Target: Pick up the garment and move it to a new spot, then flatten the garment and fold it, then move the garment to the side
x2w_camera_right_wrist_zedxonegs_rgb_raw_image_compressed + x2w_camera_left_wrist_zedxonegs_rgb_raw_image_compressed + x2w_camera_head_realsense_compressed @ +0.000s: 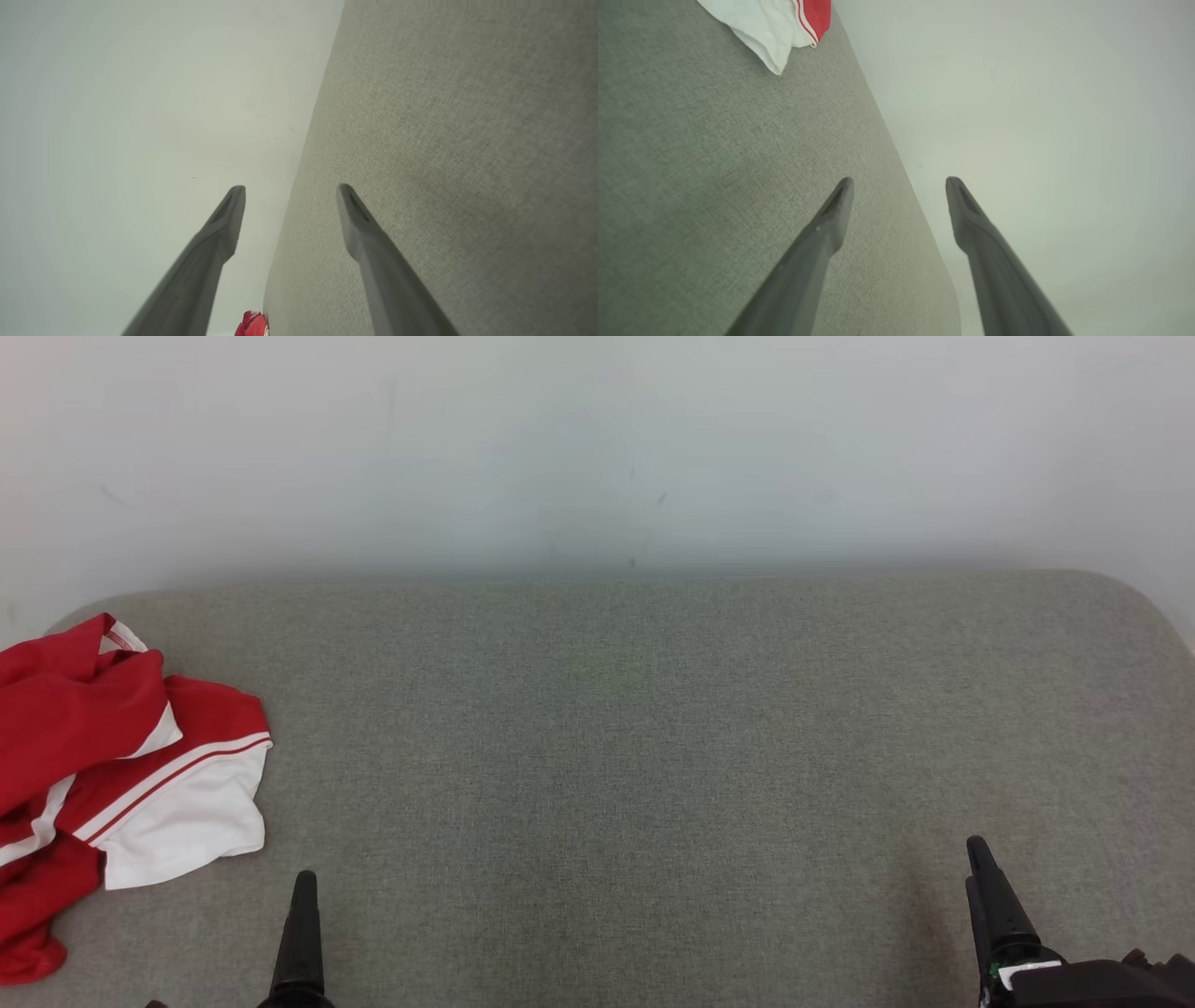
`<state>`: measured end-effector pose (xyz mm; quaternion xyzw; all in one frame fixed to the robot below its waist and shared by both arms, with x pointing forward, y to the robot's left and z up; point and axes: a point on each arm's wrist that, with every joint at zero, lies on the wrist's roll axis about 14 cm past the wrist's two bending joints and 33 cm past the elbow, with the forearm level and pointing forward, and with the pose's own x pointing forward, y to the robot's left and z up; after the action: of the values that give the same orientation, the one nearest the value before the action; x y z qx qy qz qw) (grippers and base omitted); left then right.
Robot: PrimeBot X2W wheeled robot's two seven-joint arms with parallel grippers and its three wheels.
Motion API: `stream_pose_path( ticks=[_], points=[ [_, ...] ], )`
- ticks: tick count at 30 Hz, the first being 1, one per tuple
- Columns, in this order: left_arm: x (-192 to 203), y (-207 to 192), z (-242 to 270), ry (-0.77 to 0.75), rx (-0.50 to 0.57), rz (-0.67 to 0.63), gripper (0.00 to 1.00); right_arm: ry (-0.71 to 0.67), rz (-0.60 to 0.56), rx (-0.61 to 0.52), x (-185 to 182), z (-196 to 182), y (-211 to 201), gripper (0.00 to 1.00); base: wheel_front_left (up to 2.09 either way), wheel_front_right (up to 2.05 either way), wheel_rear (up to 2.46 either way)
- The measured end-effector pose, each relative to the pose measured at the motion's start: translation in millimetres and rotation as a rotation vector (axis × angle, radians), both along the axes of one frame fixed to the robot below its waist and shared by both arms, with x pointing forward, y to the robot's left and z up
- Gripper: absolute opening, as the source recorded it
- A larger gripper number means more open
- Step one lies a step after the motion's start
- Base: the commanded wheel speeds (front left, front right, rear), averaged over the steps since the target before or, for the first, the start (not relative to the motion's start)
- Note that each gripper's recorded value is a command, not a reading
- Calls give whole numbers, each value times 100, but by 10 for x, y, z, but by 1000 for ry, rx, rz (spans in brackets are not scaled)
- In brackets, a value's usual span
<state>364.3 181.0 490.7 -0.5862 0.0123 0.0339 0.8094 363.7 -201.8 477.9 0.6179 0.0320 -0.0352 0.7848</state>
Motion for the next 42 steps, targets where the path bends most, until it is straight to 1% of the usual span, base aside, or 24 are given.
stream_pose_path(
  ticks=[8,9,10,11,12,13,14,20,27,30,42],
  points=[
    [9,-67,36,3,166,-18,100,-6,27,-164,10,29,78,100,0,0,0],
    [11,-82,49,1,212,-23,100,-12,34,-204,13,45,98,100,0,0,0],
    [12,-91,55,0,235,-24,100,-13,36,-223,14,50,106,100,0,0,0],
    [12,-91,55,0,235,-24,100,-13,36,-223,14,50,106,100,0,0,0],
    [13,-113,64,-1,285,-32,100,-17,44,-264,16,56,128,100,0,0,0],
    [14,-119,69,-2,313,-33,100,-18,47,-288,16,59,134,100,0,0,0],
    [14,-119,69,-2,313,-33,100,-18,47,-288,16,59,134,100,0,0,0],
    [11,-164,103,-11,458,-43,100,-27,54,-391,12,76,155,100,0,0,0],
    [3,-189,117,-16,573,-43,100,-25,67,-525,-21,53,167,100,0,0,0],
    [1,-191,124,-18,607,-39,100,-32,72,-576,-20,65,183,100,0,0,0],
    [-5,-194,172,-39,762,-28,100,-66,86,-717,-24,111,248,100,0,0,0]
  ],
)
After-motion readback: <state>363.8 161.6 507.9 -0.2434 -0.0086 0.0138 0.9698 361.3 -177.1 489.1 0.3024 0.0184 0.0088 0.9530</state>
